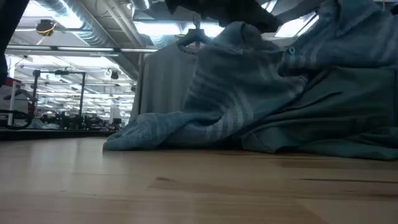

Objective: Unhang clothes
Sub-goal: Remove the polo shirt from the hanger

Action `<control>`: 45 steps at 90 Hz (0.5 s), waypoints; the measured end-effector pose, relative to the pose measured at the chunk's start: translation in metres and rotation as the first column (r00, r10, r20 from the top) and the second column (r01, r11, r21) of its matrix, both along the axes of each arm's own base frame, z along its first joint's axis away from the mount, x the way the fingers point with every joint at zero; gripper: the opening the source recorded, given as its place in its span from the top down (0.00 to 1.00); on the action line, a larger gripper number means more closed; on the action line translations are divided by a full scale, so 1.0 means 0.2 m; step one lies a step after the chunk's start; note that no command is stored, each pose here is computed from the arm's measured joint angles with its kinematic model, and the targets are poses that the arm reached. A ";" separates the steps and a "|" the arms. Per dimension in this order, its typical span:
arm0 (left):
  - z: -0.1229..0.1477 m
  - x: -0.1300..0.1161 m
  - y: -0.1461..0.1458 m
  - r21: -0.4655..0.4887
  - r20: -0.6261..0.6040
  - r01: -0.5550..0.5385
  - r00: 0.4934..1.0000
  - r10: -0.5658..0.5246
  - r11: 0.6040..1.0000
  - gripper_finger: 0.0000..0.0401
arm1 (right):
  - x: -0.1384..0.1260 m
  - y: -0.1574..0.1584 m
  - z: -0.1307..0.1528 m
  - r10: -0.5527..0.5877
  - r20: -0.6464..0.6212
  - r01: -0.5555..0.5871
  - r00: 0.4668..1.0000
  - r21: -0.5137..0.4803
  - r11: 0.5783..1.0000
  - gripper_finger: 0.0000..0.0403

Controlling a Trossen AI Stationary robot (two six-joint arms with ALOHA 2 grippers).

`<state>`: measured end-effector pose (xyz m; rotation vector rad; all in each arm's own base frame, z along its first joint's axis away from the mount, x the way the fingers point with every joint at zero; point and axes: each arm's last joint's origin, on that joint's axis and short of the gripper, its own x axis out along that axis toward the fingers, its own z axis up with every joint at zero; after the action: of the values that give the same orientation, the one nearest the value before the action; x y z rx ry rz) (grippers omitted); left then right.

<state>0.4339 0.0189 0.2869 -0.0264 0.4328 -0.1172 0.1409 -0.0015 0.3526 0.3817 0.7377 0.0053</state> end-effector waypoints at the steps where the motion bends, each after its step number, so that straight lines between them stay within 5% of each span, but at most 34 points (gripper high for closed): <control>1: 0.00 0.00 0.00 0.001 -0.002 -0.001 1.000 0.001 1.000 0.94 | 0.00 0.00 0.00 -0.004 -0.008 0.004 1.000 -0.005 1.000 0.45; 45: -0.01 0.00 0.00 0.004 -0.017 -0.003 1.000 0.004 1.000 0.94 | -0.03 0.00 -0.10 -0.059 -0.277 0.064 0.959 0.007 0.998 0.45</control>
<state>0.4336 0.0192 0.2844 -0.0240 0.4502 -0.1126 0.1340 -0.0023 0.3331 0.4259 1.0028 -0.1028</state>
